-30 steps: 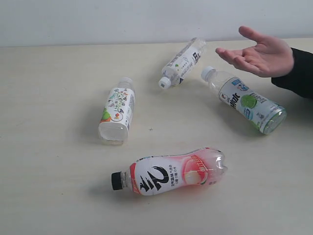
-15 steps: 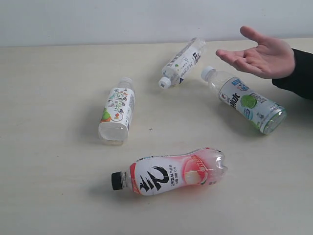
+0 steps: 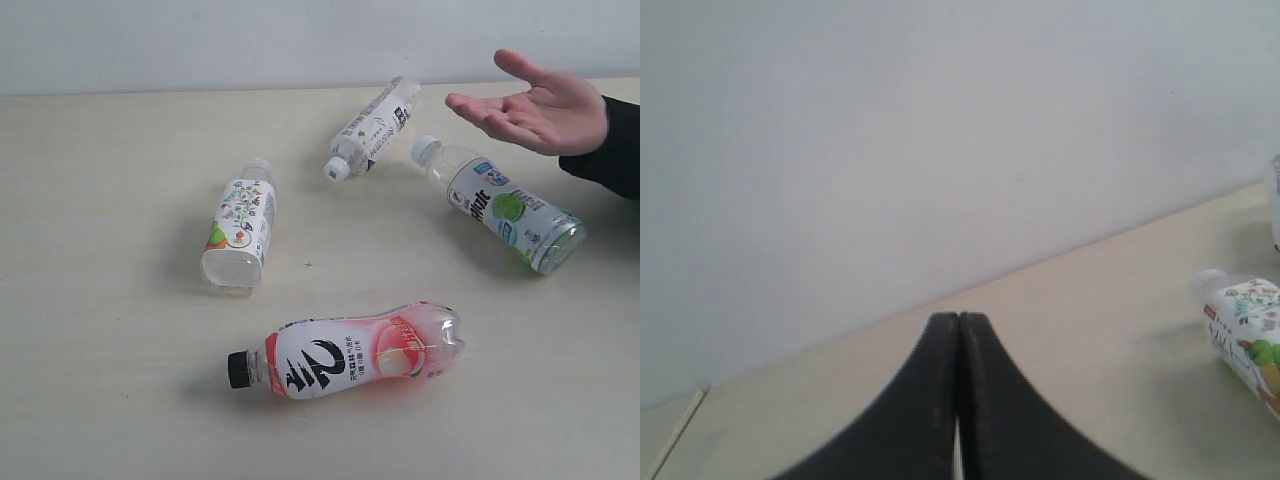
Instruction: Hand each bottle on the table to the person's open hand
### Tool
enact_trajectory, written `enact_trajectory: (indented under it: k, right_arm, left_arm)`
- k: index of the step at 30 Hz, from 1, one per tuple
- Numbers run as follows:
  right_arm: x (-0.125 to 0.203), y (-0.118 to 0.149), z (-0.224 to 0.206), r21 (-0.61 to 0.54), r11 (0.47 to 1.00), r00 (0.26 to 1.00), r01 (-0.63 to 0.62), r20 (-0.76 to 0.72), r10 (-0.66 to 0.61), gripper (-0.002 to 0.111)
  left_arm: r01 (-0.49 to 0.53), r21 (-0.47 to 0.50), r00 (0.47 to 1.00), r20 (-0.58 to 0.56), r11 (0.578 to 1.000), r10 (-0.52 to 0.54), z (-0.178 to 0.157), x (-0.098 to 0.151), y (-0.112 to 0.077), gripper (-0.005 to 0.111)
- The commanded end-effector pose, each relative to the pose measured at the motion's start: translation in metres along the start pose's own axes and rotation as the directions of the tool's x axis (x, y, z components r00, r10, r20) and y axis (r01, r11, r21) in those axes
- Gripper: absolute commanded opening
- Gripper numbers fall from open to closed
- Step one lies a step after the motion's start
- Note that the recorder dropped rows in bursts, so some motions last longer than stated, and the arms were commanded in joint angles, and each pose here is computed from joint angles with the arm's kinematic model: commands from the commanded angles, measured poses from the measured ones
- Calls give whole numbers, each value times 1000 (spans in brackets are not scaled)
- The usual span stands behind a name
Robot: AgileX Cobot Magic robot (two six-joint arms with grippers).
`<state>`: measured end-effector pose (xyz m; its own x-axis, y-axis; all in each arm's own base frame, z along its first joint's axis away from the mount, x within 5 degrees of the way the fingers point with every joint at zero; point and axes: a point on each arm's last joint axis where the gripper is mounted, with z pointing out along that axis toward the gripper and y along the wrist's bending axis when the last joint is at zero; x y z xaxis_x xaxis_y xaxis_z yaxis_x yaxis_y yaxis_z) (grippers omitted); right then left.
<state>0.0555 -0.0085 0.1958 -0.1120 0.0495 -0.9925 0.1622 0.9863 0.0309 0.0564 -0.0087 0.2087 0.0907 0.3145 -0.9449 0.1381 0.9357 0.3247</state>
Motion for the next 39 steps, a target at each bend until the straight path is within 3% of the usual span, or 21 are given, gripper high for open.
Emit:
enact_trajectory:
  k: [1, 3, 5, 13, 14, 16, 18, 19, 20, 21, 23, 26, 28, 29, 31, 32, 34, 35, 36, 37, 39]
  right_arm:
    - [1, 0, 0, 5, 1000, 1000, 1, 6, -1, 1]
    - [1, 0, 0, 5, 1000, 1000, 1, 6, -1, 1]
    - [1, 0, 0, 5, 1000, 1000, 1, 6, -1, 1]
    - [1, 0, 0, 5, 1000, 1000, 1, 6, -1, 1]
    - [1, 0, 0, 5, 1000, 1000, 1, 6, -1, 1]
    - [1, 0, 0, 5, 1000, 1000, 1, 6, -1, 1]
    - [1, 0, 0, 6, 1000, 1000, 3, 6, -3, 1]
    - [1, 0, 0, 6, 1000, 1000, 3, 6, -3, 1]
    - [1, 0, 0, 6, 1000, 1000, 3, 6, -3, 1]
    - [1, 0, 0, 6, 1000, 1000, 3, 6, -3, 1]
    - [1, 0, 0, 6, 1000, 1000, 3, 6, -3, 1]
    - [1, 0, 0, 6, 1000, 1000, 3, 6, -3, 1]
    - [1, 0, 0, 6, 1000, 1000, 3, 6, -3, 1]
    - [1, 0, 0, 6, 1000, 1000, 3, 6, -3, 1]
    - [1, 0, 0, 6, 1000, 1000, 3, 6, -3, 1]
    - [1, 0, 0, 6, 1000, 1000, 3, 6, -3, 1]
    - [1, 0, 0, 6, 1000, 1000, 3, 6, -3, 1]
    - [1, 0, 0, 6, 1000, 1000, 3, 6, -3, 1]
    - [1, 0, 0, 6, 1000, 1000, 3, 6, -3, 1]
    - [1, 0, 0, 6, 1000, 1000, 3, 6, -3, 1]
    - [1, 0, 0, 5, 1000, 1000, 1, 6, -1, 1]
  left_arm:
    - [447, 77, 874, 174, 891, -453, -2, -18, 1, 0]
    - [640, 135, 735, 179, 756, -654, -3, -21, 2, 0]
    - [694, 149, 684, 169, 705, -709, -3, -21, 2, 0]
    - [658, 253, 645, 299, 710, -704, -8, -36, 3, 0]
    - [621, 340, 567, 427, 707, -704, -15, -50, 7, 0]
    - [584, 366, 525, 510, 724, -681, -18, -69, 14, 0]
    - [537, 244, 646, 496, 807, -580, 1, -110, 30, 0]
    - [534, 220, 676, 469, 816, -568, 12, -121, 34, 0]
    - [516, 186, 741, 393, 836, -545, 39, -137, 39, 0]
    - [437, 133, 838, 299, 889, -457, 64, -148, 42, 0]
    - [271, 22, 960, 65, 962, -272, 108, -158, 52, 0]
    - [36, -55, 980, -195, 998, -46, 147, -161, 67, 0]
    - [-226, -15, 884, -424, 974, 198, 176, -158, 79, 0]
    - [-294, 24, 833, -484, 955, 269, 184, -155, 81, 0]
    - [-425, 161, 663, -615, 891, 427, 197, -145, 85, 0]
    - [-444, 220, 583, -665, 869, 466, 201, -139, 86, 0]
    - [-423, 393, 354, -758, 816, 548, 206, -122, 86, 0]
    - [-388, 439, 297, -773, 810, 561, 209, -118, 84, 0]
    - [-329, 477, 252, -788, 815, 562, 211, -113, 78, 0]
    - [-270, 509, 249, -784, 818, 569, 216, -109, 69, 0]
    - [-155, 577, 313, -741, 802, 594, 224, -106, 43, 0]
